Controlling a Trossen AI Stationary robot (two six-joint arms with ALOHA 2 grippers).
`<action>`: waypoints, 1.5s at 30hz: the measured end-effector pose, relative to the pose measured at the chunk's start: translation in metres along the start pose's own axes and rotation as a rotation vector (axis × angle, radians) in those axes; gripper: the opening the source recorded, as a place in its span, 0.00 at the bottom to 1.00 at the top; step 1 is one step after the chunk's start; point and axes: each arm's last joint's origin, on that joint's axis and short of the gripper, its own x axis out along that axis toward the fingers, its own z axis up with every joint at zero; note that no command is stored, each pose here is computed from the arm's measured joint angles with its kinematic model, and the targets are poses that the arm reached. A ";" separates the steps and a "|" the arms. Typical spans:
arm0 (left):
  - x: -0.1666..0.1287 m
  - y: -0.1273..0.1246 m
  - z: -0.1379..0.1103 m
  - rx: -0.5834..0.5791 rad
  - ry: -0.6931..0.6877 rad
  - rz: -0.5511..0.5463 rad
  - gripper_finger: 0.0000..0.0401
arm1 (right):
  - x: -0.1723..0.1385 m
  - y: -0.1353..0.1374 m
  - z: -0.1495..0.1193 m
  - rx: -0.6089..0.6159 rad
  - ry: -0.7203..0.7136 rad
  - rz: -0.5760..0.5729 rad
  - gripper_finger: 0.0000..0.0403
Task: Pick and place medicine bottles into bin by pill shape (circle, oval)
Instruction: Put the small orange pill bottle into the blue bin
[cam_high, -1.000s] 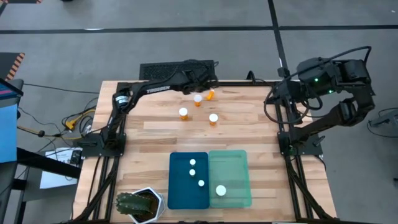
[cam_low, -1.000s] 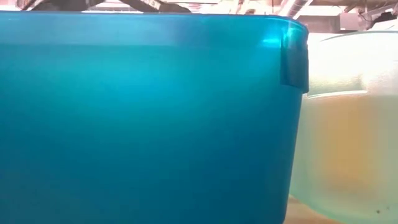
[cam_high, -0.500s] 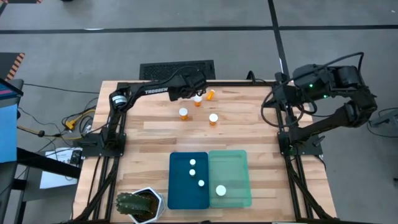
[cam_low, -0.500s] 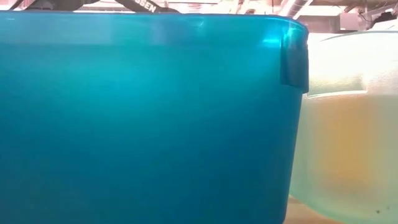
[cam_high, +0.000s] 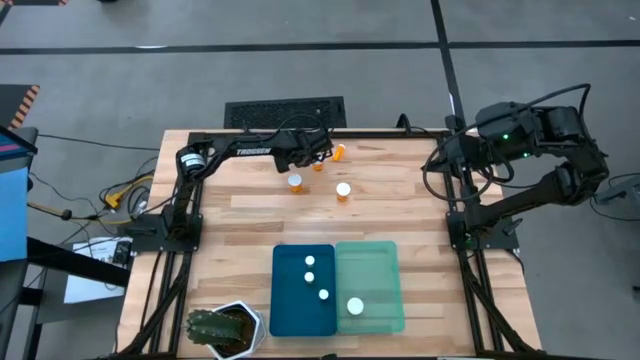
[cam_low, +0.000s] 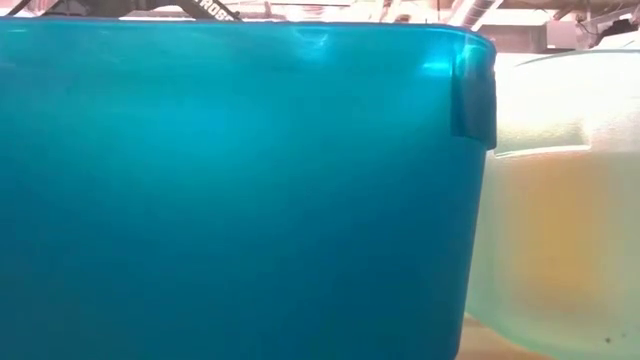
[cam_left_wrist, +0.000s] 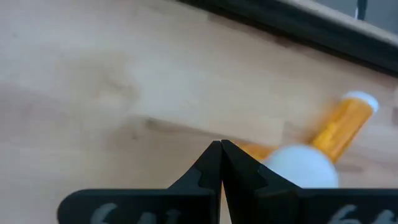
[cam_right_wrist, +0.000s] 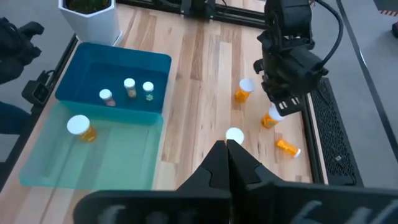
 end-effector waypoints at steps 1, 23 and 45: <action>0.000 -0.001 0.000 -0.003 0.005 -0.008 0.00 | 0.000 0.000 0.000 0.000 0.000 0.000 0.00; 0.026 -0.029 -0.004 -0.054 0.016 -0.216 0.00 | -0.009 0.001 -0.006 0.005 -0.005 0.001 0.00; 0.030 -0.037 0.030 -0.093 0.121 -0.177 0.00 | -0.012 0.001 -0.006 -0.004 -0.020 -0.001 0.00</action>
